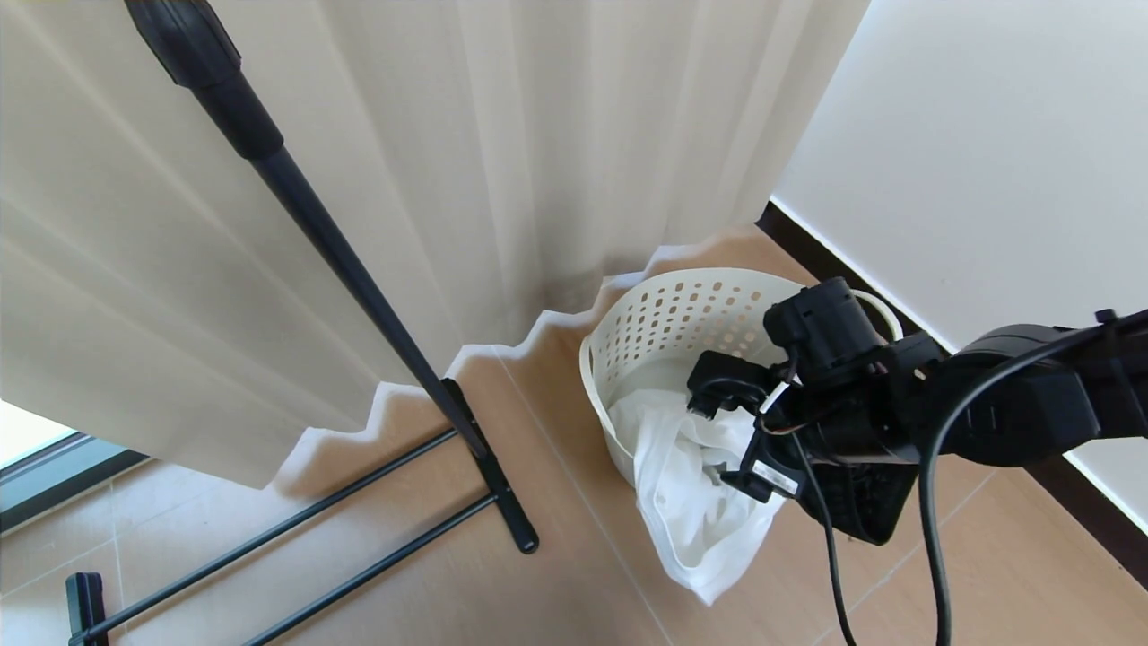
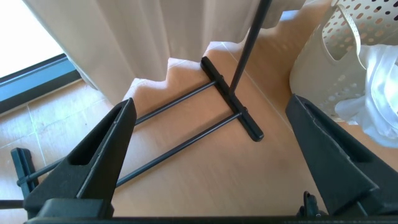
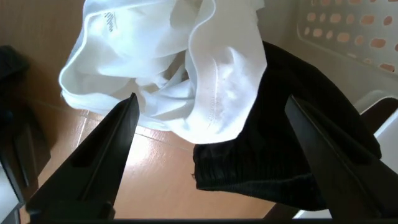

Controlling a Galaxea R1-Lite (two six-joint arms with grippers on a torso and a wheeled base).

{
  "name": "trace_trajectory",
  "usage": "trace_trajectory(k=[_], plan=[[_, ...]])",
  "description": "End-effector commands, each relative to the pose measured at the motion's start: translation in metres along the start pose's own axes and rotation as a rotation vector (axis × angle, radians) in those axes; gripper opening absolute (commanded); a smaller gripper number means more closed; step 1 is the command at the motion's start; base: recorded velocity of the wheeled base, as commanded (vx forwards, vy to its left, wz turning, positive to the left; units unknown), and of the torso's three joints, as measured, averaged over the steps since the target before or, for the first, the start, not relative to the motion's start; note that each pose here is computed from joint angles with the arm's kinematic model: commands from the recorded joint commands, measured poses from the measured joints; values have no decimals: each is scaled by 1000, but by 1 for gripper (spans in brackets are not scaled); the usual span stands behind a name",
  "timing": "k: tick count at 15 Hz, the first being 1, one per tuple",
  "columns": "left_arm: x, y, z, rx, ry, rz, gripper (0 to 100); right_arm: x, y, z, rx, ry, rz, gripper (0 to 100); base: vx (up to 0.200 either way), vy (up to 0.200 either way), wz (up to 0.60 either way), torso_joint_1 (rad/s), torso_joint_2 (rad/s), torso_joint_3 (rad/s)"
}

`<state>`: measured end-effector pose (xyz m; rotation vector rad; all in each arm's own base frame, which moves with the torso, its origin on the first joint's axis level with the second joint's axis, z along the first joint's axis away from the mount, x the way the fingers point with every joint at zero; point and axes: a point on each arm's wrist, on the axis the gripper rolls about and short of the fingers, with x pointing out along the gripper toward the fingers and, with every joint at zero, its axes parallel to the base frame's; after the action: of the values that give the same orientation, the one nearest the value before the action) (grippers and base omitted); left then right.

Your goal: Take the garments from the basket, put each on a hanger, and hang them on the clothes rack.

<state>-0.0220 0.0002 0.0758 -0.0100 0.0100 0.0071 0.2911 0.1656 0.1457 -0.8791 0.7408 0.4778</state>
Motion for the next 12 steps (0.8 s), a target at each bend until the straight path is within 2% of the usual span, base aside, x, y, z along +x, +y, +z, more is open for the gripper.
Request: trace_trajectory(k=[1, 4, 10, 12], plan=[[0, 0, 0, -1, 1, 1, 100, 20, 5, 3, -14, 45, 4, 100, 0, 0, 0, 0, 0, 0], [0, 0, 0, -1, 1, 1, 100, 29, 2, 9, -26, 74, -58, 100, 0, 0, 0, 0, 0, 0], [0, 0, 0, -1, 2, 1, 100, 45, 9, 13, -91, 119, -86, 100, 0, 0, 0, 0, 0, 0], [0, 0, 0, -1, 2, 1, 100, 56, 8, 21, -93, 119, -97, 100, 0, 0, 0, 0, 0, 0]])
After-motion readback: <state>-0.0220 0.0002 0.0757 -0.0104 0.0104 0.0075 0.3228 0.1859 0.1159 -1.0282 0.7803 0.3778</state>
